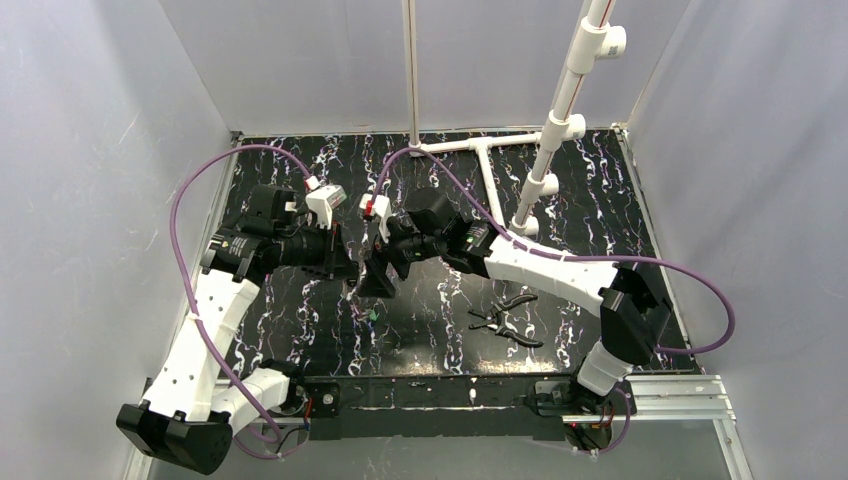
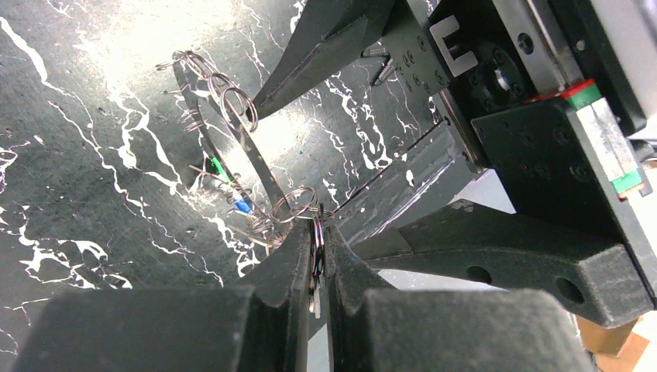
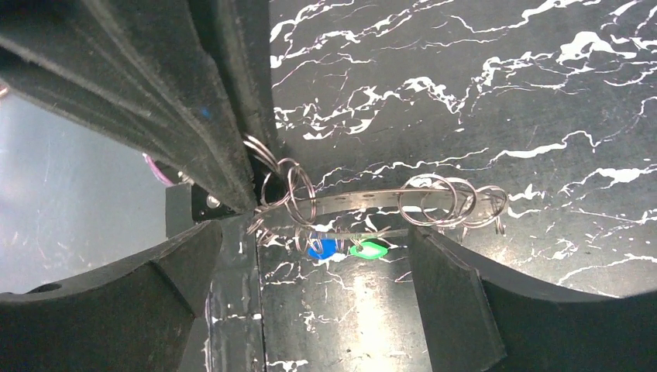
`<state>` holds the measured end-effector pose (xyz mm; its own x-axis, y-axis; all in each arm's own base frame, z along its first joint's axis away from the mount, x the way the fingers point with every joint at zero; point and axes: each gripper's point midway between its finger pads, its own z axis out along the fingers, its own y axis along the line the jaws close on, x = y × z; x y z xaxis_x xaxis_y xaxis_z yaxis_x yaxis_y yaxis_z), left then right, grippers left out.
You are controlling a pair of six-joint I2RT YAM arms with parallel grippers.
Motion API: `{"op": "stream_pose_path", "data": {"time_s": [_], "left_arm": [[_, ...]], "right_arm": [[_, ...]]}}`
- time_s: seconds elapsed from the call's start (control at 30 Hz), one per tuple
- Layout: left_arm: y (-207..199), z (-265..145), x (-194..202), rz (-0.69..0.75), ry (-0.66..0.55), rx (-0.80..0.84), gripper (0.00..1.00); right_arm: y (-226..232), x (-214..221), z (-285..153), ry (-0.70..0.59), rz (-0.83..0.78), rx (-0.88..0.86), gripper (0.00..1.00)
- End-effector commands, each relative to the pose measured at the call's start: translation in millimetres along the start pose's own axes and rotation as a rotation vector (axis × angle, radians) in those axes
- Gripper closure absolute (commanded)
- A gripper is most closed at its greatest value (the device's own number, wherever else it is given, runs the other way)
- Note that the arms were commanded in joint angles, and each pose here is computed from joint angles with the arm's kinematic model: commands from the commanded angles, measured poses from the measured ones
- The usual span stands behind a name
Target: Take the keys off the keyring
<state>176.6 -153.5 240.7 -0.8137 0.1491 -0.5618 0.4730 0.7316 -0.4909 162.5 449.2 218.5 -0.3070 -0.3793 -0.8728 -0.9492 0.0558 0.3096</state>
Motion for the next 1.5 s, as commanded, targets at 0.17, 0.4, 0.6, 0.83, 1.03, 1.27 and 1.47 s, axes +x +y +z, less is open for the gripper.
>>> {"op": "stream_pose_path", "data": {"time_s": [0.17, 0.4, 0.6, 0.83, 1.03, 1.27, 1.47], "left_arm": [[-3, -2, -12, -0.079, -0.047, 0.003, 1.0], [-8, -5, -18, -0.119, -0.072, 0.029, 1.0], [-13, -10, -15, -0.097, -0.091, 0.045, 1.0], [-23, -13, -13, -0.089, -0.088, 0.098, 1.0], [-27, -11, -7, -0.1, -0.066, 0.133, 1.0], [-37, -3, 7, -0.162, -0.005, 0.225, 1.0], [-25, 19, 39, -0.239, 0.1, 0.258, 1.0]], "right_arm": [[-9, -35, -1, -0.087, 0.046, 0.122, 0.02], [-14, -26, 5, -0.06, 0.024, 0.175, 0.03], [-24, -19, -9, -0.035, -0.027, 0.226, 0.19], [-32, -18, -18, -0.026, -0.082, 0.233, 0.39], [-31, -19, -26, -0.034, -0.177, 0.119, 0.52], [7, 1, -28, 0.013, -0.279, -0.145, 0.56], [4, 15, -31, 0.056, -0.273, -0.125, 0.45]]}}
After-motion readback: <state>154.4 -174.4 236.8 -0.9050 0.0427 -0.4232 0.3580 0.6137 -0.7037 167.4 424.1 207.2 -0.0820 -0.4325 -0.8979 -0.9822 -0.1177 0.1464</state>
